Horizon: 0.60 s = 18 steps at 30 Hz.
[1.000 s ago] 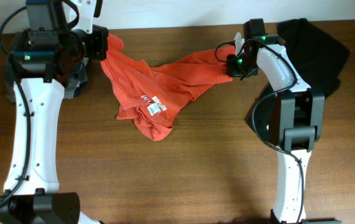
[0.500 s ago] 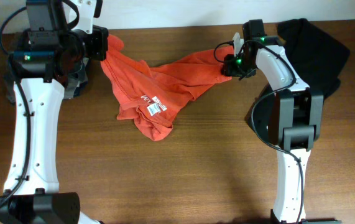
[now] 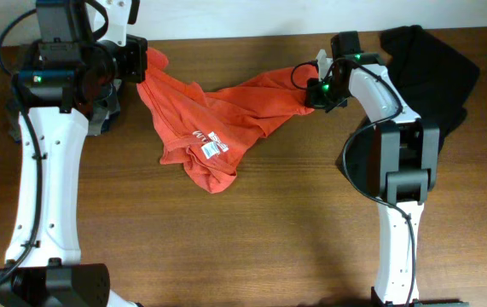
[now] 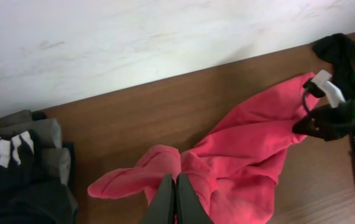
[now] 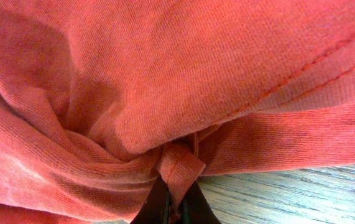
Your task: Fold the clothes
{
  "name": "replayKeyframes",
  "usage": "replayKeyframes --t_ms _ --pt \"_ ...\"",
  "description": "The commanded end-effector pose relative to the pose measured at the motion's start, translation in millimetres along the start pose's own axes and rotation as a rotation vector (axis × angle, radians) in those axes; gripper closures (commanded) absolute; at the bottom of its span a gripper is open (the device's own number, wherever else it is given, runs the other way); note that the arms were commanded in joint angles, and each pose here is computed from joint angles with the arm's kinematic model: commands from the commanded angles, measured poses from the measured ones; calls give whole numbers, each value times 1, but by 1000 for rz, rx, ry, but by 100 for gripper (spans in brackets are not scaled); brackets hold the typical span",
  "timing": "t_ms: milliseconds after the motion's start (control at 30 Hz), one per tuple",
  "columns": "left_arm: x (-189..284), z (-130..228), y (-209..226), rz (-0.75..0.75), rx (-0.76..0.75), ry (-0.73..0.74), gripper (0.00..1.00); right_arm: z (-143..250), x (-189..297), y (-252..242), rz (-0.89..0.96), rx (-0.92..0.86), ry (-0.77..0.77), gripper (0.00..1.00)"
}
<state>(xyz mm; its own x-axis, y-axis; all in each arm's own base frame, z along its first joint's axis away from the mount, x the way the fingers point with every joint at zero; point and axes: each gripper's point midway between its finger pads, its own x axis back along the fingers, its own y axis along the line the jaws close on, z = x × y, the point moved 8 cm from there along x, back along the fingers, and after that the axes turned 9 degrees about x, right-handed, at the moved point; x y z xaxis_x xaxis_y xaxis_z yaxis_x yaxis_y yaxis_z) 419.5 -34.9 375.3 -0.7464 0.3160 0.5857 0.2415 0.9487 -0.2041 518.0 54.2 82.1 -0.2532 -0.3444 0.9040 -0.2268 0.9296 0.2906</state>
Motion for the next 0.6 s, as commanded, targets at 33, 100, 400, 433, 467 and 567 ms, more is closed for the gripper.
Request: replayKeyframes --t_ms 33,100,400,433,467,567 --pt "13 -8 2 -59 -27 -38 99 -23 72 -2 15 3 -129 96" --pt "14 -8 4 -82 -26 -39 99 -27 107 -3 29 -2 -180 96" --pt "17 -13 22 -274 -25 -66 99 -19 246 -7 109 -21 -407 96" --pt "18 -15 25 -299 -25 -79 99 -17 257 -7 117 -22 -426 96" --pt "20 -17 28 -326 -24 -94 100 -15 268 -7 125 -25 -445 96" --pt "25 -25 34 -372 -23 -145 100 -7 295 -7 147 -32 -489 96"
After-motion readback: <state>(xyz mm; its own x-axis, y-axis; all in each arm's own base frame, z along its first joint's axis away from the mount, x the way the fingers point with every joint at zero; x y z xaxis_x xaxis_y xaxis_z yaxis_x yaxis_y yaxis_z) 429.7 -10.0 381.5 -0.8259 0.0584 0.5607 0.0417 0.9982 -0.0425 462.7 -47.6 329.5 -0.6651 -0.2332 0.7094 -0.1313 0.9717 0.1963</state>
